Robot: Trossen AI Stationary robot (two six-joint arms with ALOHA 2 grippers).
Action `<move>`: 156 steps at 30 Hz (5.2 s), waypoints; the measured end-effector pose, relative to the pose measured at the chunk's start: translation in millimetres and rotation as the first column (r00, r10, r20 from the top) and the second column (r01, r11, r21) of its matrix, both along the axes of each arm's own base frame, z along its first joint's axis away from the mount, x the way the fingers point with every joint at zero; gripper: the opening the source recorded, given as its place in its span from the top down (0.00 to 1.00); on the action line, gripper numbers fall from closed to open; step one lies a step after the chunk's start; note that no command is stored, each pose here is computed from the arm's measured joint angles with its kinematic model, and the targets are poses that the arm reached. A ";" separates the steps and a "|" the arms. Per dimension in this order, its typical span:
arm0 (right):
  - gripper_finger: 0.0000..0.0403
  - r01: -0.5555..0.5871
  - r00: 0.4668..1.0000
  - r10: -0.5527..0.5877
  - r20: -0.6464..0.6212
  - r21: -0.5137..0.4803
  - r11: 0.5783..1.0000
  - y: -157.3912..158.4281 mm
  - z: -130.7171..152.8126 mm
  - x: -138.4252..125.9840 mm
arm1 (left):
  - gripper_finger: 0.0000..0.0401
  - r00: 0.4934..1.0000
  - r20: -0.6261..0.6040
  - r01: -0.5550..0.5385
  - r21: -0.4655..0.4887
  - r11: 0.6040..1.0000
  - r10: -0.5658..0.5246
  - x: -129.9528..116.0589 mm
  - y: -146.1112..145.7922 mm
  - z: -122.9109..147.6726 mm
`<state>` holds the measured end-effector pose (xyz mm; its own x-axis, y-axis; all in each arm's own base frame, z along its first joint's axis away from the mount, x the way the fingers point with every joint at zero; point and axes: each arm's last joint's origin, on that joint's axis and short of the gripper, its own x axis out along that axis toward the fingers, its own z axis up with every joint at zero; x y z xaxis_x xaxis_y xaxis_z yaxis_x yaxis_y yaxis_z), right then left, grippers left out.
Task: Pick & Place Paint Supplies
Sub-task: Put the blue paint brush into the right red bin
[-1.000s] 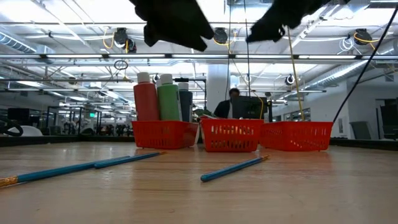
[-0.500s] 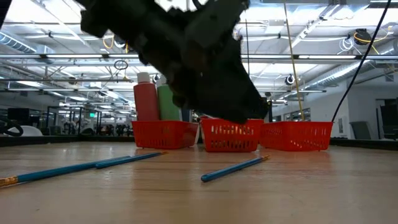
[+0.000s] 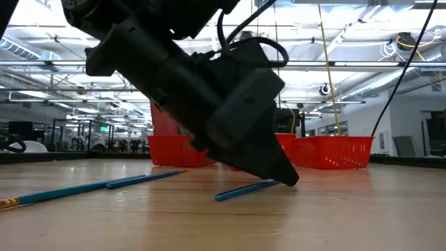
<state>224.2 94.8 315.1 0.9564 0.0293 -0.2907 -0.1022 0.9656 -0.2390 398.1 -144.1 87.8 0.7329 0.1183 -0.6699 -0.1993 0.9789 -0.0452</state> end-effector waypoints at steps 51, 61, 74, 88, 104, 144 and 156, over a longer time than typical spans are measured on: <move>0.48 0.000 0.967 -0.061 0.246 0.243 0.970 -15.2 -59.4 -21.6 | 1.00 0.617 0.772 0.234 0.008 0.972 -0.155 -63.8 48.2 98.6; 0.48 -0.206 0.916 0.042 0.398 0.377 0.903 -16.8 -98.4 8.3 | 1.00 0.623 0.757 0.243 0.053 0.968 -0.198 -58.8 46.9 101.2; 0.53 -0.215 0.915 0.066 0.398 0.344 0.914 -6.2 -107.5 38.0 | 1.00 0.641 0.747 0.210 0.049 0.976 -0.176 -58.3 48.5 99.7; 0.98 -0.205 0.918 0.084 0.388 0.283 0.937 -5.8 -107.5 38.8 | 1.00 0.651 0.742 0.191 0.046 0.981 -0.161 -58.1 49.1 99.2; 0.85 0.089 0.995 -0.078 -0.068 0.176 0.980 -5.3 -154.5 31.0 | 0.94 0.744 0.649 0.222 -0.011 0.975 -0.161 -58.2 45.9 86.0; 0.78 0.318 0.871 -0.184 -0.455 0.237 0.918 -31.3 -218.6 -20.3 | 0.91 0.773 0.617 0.214 -0.031 0.976 -0.150 -58.0 47.7 81.7; 0.78 0.321 0.878 -0.197 -0.436 0.233 0.918 -30.2 -223.8 -16.6 | 0.91 0.775 0.618 0.202 -0.044 0.978 -0.132 -57.0 51.2 81.7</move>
<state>207.6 64.6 91.3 0.7461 -0.0611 -0.6630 0.1357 0.9888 0.0616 341.1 -92.9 169.5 0.9930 -0.0879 -0.0787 0.0705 0.9769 -0.2017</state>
